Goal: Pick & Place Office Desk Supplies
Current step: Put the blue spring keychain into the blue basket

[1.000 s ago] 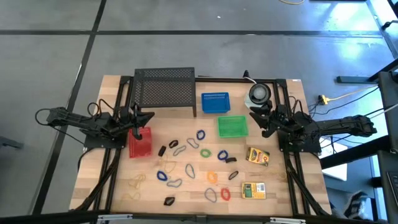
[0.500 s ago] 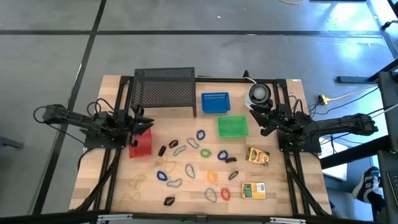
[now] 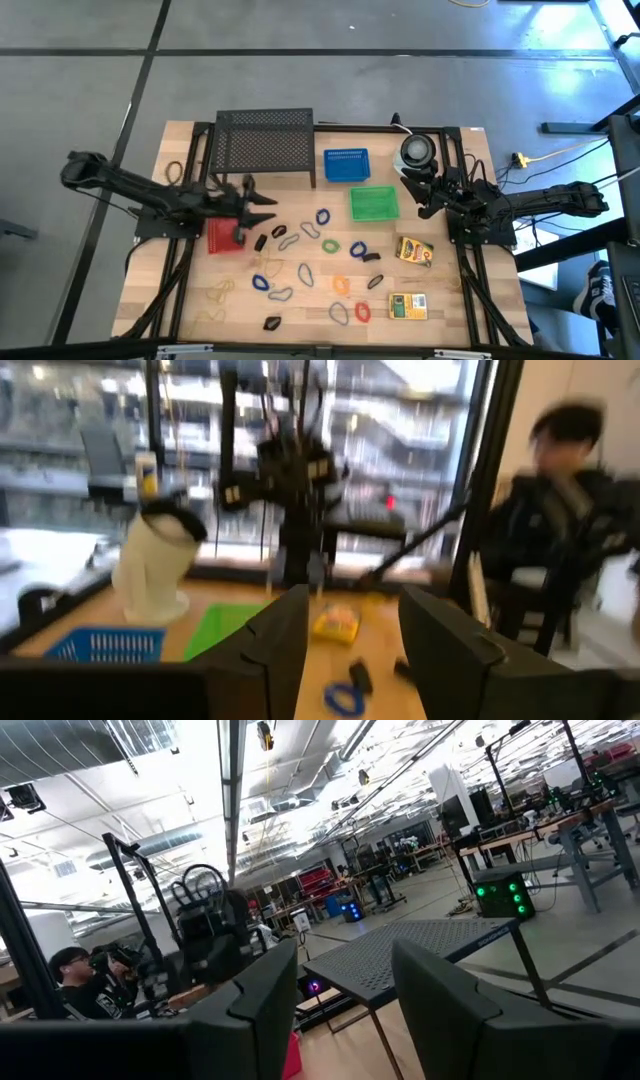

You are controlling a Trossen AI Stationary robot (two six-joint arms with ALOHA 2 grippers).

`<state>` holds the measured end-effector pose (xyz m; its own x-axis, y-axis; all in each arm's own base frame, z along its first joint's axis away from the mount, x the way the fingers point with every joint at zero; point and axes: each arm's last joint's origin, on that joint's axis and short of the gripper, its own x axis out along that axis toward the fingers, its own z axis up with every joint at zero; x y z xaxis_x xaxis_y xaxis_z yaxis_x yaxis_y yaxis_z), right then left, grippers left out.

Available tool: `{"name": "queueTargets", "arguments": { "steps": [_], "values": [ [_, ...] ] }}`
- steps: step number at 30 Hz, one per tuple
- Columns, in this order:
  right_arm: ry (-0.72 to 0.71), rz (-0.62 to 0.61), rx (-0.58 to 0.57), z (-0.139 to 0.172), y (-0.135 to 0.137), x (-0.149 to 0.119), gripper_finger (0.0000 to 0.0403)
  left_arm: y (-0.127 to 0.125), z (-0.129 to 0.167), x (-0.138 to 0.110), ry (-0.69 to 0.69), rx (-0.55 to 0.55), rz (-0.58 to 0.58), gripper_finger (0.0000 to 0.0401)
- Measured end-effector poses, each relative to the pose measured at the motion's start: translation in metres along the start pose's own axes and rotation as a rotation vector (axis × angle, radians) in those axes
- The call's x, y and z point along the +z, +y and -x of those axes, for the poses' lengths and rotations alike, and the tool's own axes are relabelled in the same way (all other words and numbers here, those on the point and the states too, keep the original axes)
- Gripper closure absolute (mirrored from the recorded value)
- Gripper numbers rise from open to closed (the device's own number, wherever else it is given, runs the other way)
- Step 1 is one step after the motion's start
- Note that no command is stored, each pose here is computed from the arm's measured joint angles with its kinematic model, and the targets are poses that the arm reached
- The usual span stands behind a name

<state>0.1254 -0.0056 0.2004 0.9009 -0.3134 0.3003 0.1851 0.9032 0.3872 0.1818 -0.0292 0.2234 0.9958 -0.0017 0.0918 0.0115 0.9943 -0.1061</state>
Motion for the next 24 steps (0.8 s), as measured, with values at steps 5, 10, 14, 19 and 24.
{"name": "queueTargets", "arguments": {
  "steps": [5,10,14,19,24],
  "values": [
    [0.0,0.0,0.0,0.0,0.0,0.0,0.0237,-0.005,-0.032,-0.013,0.148,0.014,-0.063,0.0249],
    [0.0,-0.001,0.0,0.0,0.0,0.0,0.0237,-0.01,-0.07,-0.027,0.256,0.025,-0.152,0.0249],
    [0.0,-0.001,0.0,0.0,0.0,0.0,0.0237,-0.007,-0.097,-0.046,0.363,0.101,-0.228,0.0248],
    [0.0,-0.002,0.001,0.0,0.0,0.0,0.0237,0.001,-0.127,-0.072,0.537,0.138,-0.266,0.0248],
    [0.0,-0.003,0.001,0.0,0.0,0.0,0.0236,0.012,-0.148,-0.094,0.678,0.172,-0.283,0.0248]
  ]
}}
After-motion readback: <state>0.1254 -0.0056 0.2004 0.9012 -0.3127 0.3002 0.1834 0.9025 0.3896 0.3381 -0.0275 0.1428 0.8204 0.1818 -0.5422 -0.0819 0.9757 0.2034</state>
